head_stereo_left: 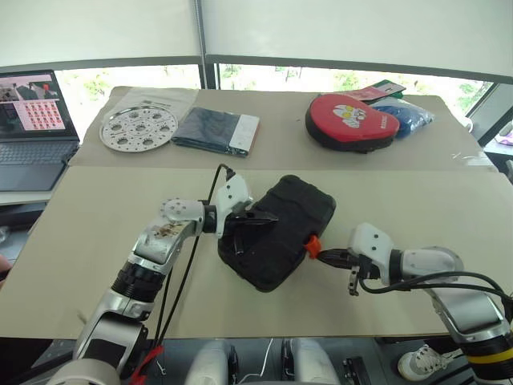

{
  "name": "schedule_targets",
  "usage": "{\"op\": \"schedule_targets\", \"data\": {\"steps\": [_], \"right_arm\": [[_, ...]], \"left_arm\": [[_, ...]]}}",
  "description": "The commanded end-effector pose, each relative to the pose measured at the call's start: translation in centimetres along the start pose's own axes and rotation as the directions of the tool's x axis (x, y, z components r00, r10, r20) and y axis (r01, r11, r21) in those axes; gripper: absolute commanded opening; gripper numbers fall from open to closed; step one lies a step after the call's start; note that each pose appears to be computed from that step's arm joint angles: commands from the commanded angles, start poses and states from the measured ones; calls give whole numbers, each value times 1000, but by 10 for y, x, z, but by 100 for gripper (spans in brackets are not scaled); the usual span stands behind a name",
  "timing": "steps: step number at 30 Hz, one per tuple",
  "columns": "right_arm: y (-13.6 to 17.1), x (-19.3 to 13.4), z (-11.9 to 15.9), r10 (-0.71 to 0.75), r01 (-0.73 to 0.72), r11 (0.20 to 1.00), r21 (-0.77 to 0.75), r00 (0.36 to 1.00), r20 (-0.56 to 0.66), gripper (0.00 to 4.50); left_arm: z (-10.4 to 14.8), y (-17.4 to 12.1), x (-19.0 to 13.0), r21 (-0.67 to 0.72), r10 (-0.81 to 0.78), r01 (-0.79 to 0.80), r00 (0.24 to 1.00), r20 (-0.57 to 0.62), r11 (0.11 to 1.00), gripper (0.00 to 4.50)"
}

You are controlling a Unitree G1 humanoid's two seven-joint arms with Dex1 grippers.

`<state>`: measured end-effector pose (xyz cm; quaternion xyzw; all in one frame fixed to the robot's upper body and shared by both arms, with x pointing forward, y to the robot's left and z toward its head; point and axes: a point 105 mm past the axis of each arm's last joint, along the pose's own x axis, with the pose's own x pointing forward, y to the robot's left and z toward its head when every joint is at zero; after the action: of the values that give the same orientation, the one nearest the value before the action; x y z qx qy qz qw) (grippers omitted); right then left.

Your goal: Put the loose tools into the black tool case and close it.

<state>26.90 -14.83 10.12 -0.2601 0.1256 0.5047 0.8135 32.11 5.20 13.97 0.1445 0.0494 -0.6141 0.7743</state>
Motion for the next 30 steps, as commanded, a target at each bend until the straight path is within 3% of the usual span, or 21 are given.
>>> {"op": "schedule_targets", "data": {"steps": [1,9,17,23,30], "right_arm": [[-9,6,18,-15,18,998,-52,999,47,1],[-15,19,18,-22,23,999,-47,999,36,1],[-10,6,18,-24,25,999,-28,999,26,1],[-5,-7,13,-4,4,1000,2,1000,-20,1],[-10,4,20,-16,16,1000,-6,1000,16,1]], "left_arm": [[-11,-8,5,-20,-22,21,999,-43,1000,5],[-24,-15,10,-39,-48,44,994,-100,998,5],[-41,-17,18,-74,-37,26,987,-158,997,5],[-44,-22,24,-90,-59,45,984,-166,995,5],[-45,-22,24,-90,-64,49,983,-172,995,5]]}}
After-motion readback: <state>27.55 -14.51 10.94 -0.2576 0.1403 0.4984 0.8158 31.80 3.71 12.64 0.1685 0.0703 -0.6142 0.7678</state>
